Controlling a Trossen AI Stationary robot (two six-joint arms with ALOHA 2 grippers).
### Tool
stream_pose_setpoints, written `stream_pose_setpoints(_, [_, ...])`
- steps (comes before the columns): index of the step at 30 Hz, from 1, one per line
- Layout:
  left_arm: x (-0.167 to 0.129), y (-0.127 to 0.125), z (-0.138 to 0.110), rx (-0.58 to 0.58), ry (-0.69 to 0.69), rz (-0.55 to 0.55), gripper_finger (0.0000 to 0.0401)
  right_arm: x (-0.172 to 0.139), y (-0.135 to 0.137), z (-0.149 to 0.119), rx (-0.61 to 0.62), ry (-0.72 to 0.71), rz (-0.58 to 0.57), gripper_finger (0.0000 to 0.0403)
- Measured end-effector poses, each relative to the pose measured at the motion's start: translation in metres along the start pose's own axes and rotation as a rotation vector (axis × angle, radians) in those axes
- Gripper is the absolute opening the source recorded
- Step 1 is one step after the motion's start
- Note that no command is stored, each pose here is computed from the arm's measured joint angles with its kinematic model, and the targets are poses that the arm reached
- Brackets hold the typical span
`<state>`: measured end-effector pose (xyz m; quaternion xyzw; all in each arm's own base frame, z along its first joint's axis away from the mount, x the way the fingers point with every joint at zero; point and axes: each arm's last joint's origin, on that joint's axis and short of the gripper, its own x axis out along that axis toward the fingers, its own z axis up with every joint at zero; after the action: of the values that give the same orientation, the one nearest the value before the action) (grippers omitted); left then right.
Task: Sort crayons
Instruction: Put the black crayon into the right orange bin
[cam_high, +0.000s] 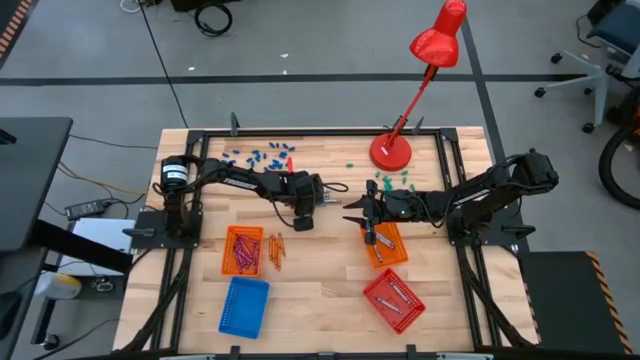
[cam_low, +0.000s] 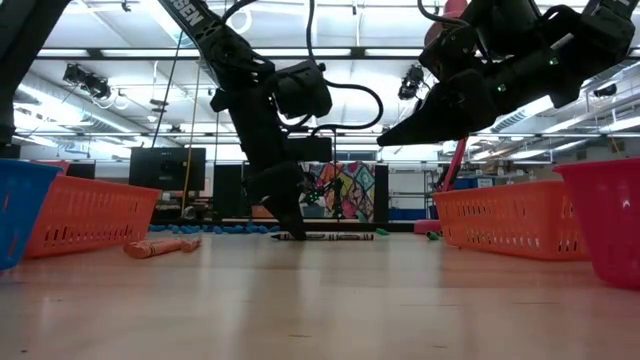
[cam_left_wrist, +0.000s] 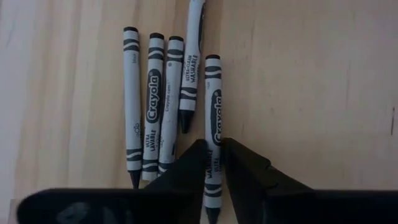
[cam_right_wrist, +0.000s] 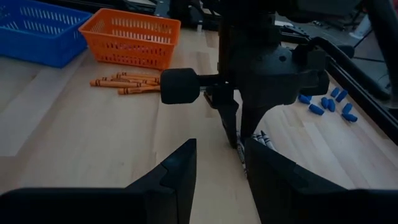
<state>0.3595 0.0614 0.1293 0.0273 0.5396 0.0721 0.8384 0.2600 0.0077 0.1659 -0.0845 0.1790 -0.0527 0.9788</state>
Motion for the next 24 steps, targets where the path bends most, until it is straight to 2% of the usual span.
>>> stream_pose_setpoints(7, [0.0,-0.001,-0.001,0.017,0.004,-0.02,0.0025,0.0,0.0,0.0,-0.001,0.0,0.0,0.0139])
stream_pose_setpoints(15, [-0.008,0.001,0.013,0.049,-0.002,-0.029,0.0038,0.0,0.0,0.0,-0.006,0.003,-0.01,0.0139])
stream_pose_setpoints(19, [-0.017,0.003,0.03,0.057,-0.065,-0.033,0.0039,-0.001,-0.003,-0.001,-0.027,0.029,-0.116,0.0139])
stream_pose_setpoints(24, [-0.022,0.001,0.039,0.081,-0.101,-0.018,0.004,-0.011,-0.003,0.002,-0.075,0.074,-0.277,0.0139])
